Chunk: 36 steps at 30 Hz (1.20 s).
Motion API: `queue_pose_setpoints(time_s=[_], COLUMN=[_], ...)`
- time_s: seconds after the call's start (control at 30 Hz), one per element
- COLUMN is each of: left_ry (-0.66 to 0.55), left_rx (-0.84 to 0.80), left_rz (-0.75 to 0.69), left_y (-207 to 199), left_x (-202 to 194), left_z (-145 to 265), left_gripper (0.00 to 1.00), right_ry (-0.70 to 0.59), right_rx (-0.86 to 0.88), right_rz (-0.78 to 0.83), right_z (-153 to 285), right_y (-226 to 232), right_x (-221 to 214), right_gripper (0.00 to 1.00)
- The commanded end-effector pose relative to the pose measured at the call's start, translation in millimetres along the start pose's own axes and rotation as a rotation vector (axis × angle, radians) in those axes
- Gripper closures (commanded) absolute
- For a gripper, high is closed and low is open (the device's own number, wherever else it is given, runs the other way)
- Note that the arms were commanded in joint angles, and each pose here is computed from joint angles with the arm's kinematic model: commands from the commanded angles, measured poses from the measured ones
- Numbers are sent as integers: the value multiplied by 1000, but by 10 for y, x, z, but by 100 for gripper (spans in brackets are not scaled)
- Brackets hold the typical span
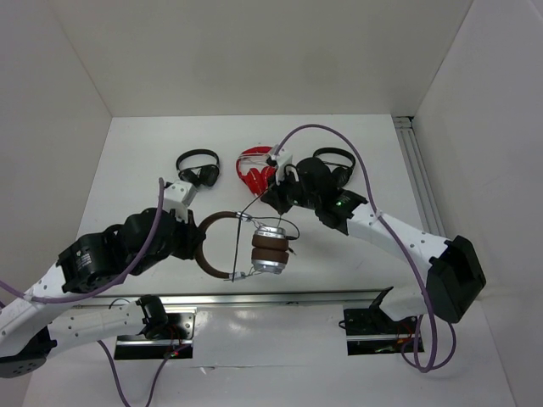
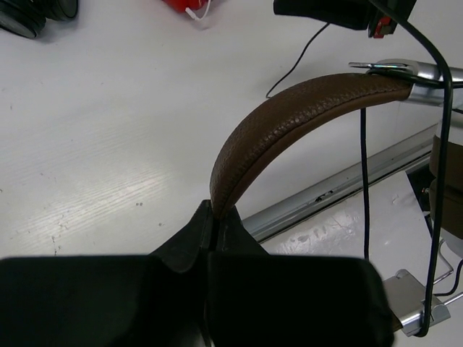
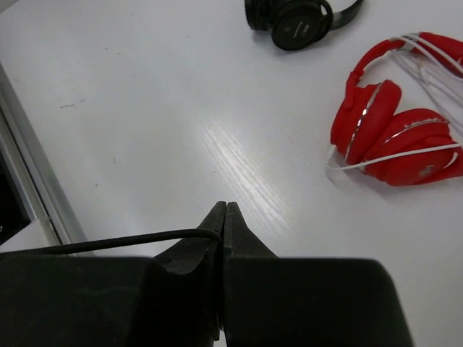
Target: Wrap the headphones
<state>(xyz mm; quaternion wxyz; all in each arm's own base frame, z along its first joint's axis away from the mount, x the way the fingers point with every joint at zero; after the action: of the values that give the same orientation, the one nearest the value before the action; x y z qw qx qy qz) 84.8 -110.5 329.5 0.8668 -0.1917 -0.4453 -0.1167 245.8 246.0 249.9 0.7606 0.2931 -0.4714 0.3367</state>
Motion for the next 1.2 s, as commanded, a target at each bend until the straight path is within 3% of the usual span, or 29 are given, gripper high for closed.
queue_pose_setpoints(time_s=[0.0, 0.23, 0.5, 0.87, 1.17], left_ry=[-174, -234, -301, -328, -380], left_rx=[-131, -117, -69, -83, -43], left_rz=[133, 227, 311, 368, 458], left_y=[-133, -155, -194, -252, -196], left_x=[338, 406, 541, 549, 594], left_z=[242, 216, 149, 49, 92], left_gripper=[100, 100, 100, 100, 100], right_ry=[-109, -187, -183, -276, -240], right_rx=[38, 99, 250, 387, 424], right_rz=[-21, -110, -180, -243, -318], right_z=[36, -45, -211, -233, -383], right_y=[37, 119, 348, 588, 591], right_x=[54, -262, -604, -624, -921], right_gripper=[100, 100, 100, 95, 94])
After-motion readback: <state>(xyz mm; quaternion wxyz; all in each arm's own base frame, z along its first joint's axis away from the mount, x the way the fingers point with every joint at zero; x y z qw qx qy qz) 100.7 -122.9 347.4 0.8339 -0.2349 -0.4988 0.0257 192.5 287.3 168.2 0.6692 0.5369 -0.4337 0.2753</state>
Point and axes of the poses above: each gripper's point midway between its finger pads, its own z axis back along the fingers, its own y axis along the line the jaws close on, x = y × z, the point moved 9 cm from there along z, back along the fingers
